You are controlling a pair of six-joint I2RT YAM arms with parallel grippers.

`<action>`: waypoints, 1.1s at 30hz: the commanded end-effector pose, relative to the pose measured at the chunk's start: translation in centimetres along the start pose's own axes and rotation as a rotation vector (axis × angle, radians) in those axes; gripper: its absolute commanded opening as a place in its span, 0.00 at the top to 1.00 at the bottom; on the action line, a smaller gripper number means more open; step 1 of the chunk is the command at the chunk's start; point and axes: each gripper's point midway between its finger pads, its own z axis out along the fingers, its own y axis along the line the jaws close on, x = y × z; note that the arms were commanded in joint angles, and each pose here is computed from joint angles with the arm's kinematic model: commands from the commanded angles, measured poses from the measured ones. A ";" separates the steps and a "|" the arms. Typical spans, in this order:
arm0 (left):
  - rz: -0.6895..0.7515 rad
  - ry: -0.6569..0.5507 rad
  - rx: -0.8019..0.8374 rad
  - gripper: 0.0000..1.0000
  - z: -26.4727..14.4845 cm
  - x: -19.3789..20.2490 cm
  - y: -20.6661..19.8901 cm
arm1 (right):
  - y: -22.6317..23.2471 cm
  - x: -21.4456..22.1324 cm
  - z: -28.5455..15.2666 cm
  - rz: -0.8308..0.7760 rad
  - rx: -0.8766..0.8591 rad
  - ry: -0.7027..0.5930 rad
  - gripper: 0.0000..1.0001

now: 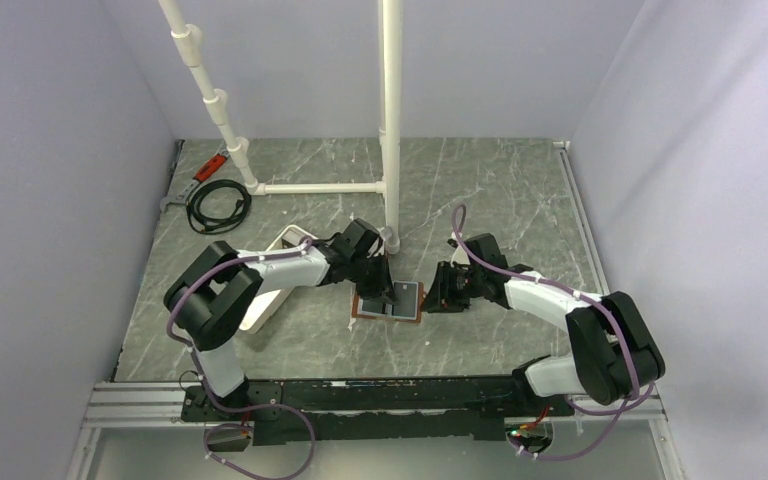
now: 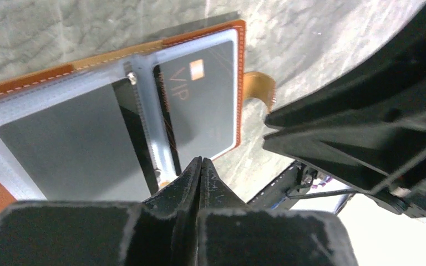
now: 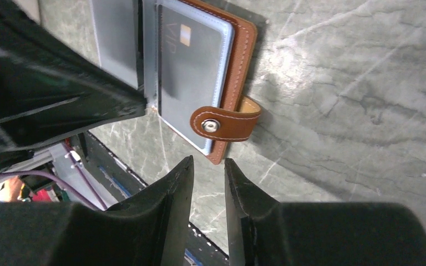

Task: Put the credit cards into the card holder
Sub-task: Insert the credit card into the card holder, then turn over the card slot in the card holder.

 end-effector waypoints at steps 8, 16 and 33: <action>0.014 -0.007 -0.070 1.00 1.7 -0.4 2.0 | 3.2 -1.6 -0.2 -0.030 -0.145 -0.034 0.70; -0.002 0.002 -0.112 1.00 2.3 0.2 3.7 | 2.6 -1.7 0.7 -0.014 -0.132 -0.014 0.69; -0.012 0.010 -0.107 1.00 2.6 0.8 4.2 | 3.2 -1.5 1.0 -0.014 -0.157 0.003 0.68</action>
